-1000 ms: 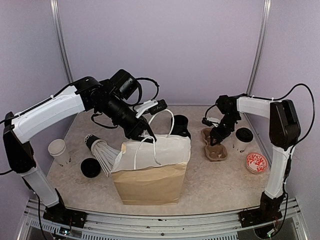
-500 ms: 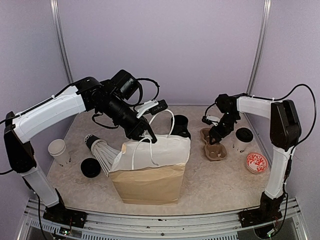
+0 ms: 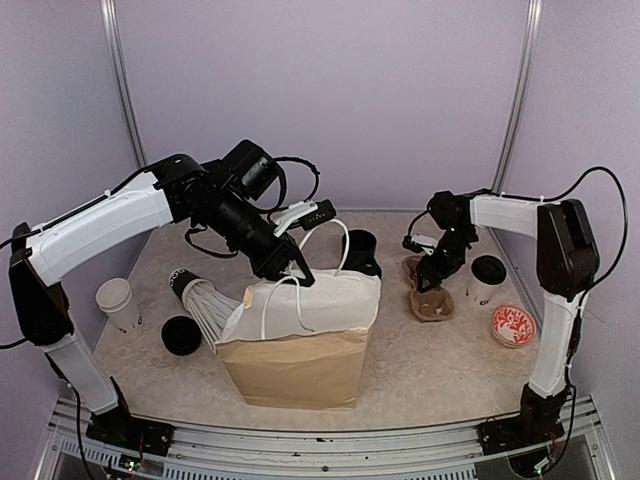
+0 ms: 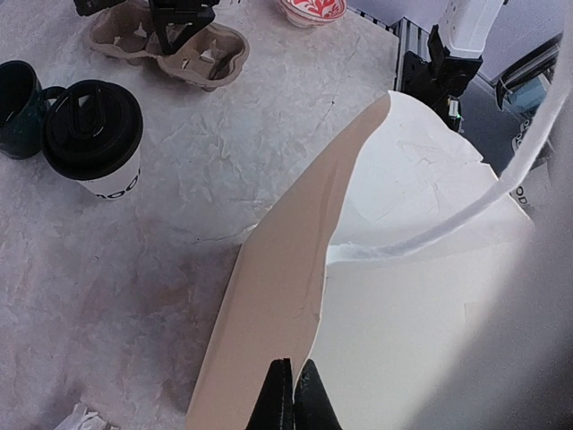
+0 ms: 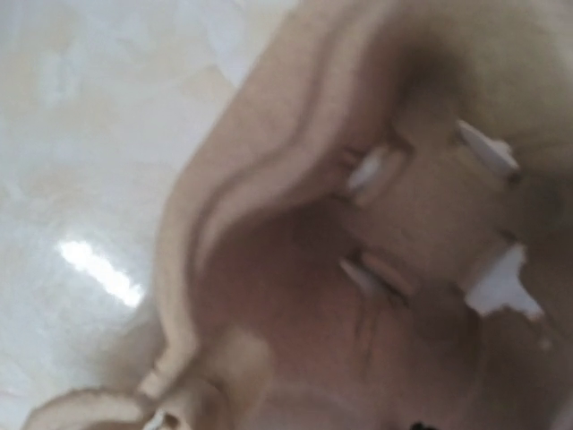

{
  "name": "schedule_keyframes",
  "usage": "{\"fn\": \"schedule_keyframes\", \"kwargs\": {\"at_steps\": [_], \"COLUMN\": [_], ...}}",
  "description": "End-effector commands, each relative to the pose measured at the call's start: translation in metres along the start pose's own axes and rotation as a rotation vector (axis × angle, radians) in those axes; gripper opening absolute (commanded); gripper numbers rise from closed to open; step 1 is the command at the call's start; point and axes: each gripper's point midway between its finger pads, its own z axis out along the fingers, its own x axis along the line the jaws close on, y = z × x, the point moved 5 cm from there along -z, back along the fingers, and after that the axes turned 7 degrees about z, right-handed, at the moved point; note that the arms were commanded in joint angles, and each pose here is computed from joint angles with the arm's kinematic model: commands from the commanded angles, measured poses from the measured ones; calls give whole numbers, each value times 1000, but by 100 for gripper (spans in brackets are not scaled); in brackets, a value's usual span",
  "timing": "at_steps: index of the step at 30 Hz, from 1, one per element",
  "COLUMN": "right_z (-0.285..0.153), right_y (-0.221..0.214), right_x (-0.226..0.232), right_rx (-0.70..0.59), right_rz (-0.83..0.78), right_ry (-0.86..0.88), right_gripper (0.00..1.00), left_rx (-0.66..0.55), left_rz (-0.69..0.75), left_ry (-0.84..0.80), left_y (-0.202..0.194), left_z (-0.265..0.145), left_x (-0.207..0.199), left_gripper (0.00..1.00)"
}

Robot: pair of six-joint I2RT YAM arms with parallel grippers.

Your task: Pack the takeout coffee

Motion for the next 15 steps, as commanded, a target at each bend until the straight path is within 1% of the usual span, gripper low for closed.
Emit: {"fn": "schedule_keyframes", "kwargs": {"at_steps": [1,3,7,12,15], "right_z": [12,11,11,6,3], "right_y": [-4,-2,-1,-4,-7], "right_x": [0,0,3,6,10], "right_rx": [40,35,39,38,29], "right_rz": [3,5,-9,-78,-158], "right_ry": [-33,-31,-9,-1,17], "right_gripper": [56,54,46,42,42], "left_rx": [53,54,58,61,62], "left_rz": [-27,-28,-29,-28,-25], "left_ry": [1,0,0,-1,-1], "left_y": [-8,-9,-9,-10,-10], "left_z": [10,10,11,12,12], "left_x": [2,2,3,3,3], "left_gripper": [0,0,0,0,0]}}
